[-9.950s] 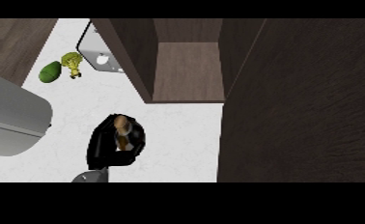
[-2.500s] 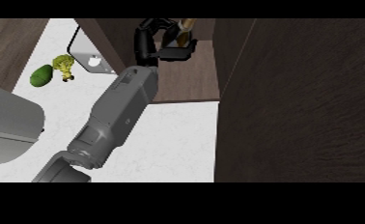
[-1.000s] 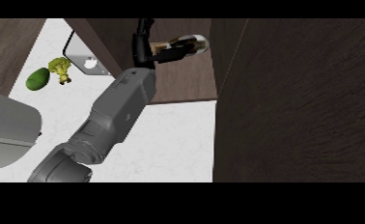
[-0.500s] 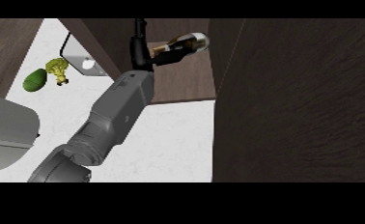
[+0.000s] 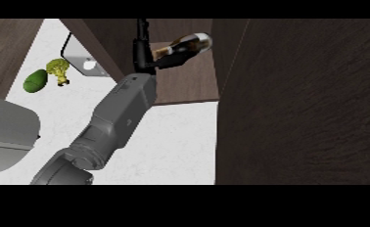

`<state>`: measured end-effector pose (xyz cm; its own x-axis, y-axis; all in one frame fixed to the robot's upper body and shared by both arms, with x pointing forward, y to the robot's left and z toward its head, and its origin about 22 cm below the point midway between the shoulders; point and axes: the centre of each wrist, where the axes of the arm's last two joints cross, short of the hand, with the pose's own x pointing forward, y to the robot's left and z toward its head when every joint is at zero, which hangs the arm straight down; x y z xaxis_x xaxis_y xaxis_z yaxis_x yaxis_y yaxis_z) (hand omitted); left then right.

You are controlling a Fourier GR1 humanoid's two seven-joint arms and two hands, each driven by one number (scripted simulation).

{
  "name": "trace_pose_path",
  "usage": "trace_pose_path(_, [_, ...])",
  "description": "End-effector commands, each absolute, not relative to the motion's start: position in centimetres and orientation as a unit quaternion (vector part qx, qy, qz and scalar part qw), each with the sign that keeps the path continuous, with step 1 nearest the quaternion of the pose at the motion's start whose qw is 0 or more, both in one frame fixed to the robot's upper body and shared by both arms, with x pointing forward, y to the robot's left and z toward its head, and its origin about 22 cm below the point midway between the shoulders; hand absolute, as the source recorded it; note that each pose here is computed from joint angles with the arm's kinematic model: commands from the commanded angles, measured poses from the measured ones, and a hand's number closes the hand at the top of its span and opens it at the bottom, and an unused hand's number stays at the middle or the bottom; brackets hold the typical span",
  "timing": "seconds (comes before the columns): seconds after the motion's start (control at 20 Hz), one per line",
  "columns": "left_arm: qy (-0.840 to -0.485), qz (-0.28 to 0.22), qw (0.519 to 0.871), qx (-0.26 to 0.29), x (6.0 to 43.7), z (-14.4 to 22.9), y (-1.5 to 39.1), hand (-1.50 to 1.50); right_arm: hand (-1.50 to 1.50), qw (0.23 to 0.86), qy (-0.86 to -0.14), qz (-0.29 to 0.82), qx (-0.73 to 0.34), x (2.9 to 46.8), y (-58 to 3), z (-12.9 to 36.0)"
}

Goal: Pick up the wine, place it into the cabinet and close the cabinet

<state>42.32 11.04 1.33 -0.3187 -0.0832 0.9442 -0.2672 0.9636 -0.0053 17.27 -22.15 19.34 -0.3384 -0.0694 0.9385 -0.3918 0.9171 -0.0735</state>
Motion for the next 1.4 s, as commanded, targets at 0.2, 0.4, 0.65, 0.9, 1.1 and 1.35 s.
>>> trace_pose_path(0.2, [-0.801, 0.073, 0.589, 0.084, 41.3, -1.0, 13.2, -1.50, -1.50, 0.544, -0.811, 0.147, 0.154, 15.5, -21.6, 20.1])
trace_pose_path(0.4, [-0.798, 0.071, 0.594, 0.068, 41.0, -1.4, 12.2, -1.50, -1.50, 0.542, -0.814, 0.141, 0.156, 16.1, -21.1, 19.9])
trace_pose_path(0.65, [-0.800, 0.090, 0.591, 0.054, 40.1, -2.7, 12.9, -1.50, -1.50, 0.551, -0.805, 0.146, 0.162, 15.7, -21.3, 20.6])
trace_pose_path(0.9, [-0.803, 0.110, 0.585, 0.013, 40.9, -1.4, 12.3, -1.50, -1.50, 0.552, -0.808, 0.141, 0.152, 16.4, -21.4, 19.5])
trace_pose_path(1.1, [-0.795, 0.100, 0.599, 0.006, 40.5, -1.9, 12.3, -1.50, -1.50, 0.556, -0.805, 0.141, 0.154, 15.0, -22.3, 20.4])
trace_pose_path(1.35, [-0.796, 0.115, 0.594, 0.012, 39.6, -2.7, 12.3, -1.50, -1.50, 0.558, -0.802, 0.144, 0.160, 16.0, -20.9, 20.7])
